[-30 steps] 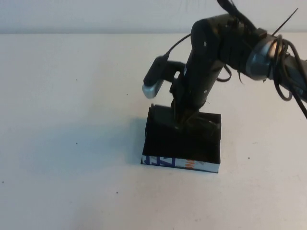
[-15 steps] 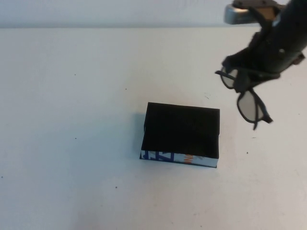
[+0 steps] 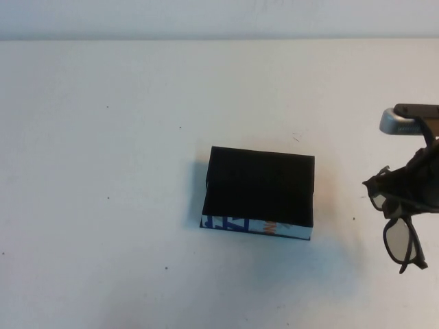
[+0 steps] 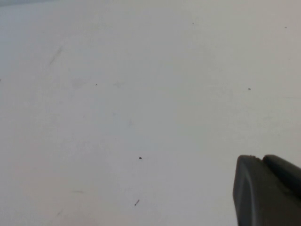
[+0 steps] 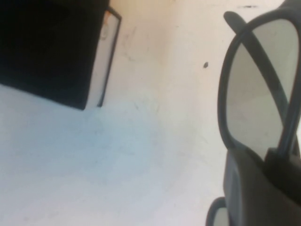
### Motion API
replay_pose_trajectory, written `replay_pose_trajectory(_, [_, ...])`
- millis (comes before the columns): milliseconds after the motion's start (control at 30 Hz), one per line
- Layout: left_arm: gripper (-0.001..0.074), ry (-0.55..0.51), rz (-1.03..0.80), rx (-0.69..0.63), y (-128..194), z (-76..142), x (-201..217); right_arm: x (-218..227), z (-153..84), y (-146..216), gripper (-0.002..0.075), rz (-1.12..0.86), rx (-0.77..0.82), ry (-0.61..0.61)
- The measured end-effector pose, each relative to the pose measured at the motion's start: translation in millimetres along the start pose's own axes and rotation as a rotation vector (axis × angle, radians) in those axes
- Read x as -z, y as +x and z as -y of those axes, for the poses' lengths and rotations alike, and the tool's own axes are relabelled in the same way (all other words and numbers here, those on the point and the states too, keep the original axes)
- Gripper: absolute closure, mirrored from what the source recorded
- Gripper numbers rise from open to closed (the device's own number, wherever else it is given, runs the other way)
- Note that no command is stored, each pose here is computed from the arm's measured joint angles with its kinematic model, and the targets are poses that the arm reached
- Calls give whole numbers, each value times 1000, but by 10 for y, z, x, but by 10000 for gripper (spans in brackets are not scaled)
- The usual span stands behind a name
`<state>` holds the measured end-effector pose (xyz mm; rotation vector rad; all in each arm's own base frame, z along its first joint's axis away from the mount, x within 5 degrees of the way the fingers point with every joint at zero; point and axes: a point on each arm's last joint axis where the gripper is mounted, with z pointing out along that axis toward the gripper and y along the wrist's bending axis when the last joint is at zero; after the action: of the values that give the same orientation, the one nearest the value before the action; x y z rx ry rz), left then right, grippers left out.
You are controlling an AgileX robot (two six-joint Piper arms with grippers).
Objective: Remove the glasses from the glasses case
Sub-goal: Place the glasses on the table
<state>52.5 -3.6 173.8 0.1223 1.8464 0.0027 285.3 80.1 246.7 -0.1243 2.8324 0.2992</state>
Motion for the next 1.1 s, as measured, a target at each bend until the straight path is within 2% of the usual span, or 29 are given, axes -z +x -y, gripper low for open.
replay_pose_trajectory(233, [740,0,0,0,0,0,0,-350,52,-76,679,-10,-20,14])
replay_pose_trajectory(400, [740,0,0,0,0,0,0,-525,77,-106,636,-20,-30,20])
replay_pose_trajectory(733, [740,0,0,0,0,0,0,-653,97,-118,615,-32,-37,24])
replay_pose_trajectory(867, [740,0,0,0,0,0,0,-402,55,-143,651,50,-28,11])
replay_pose_trajectory(1000, [740,0,0,0,0,0,0,235,-35,-149,718,285,-2,-26])
replay_pose_trajectory(1100, [740,0,0,0,0,0,0,760,-78,2,735,498,18,-55])
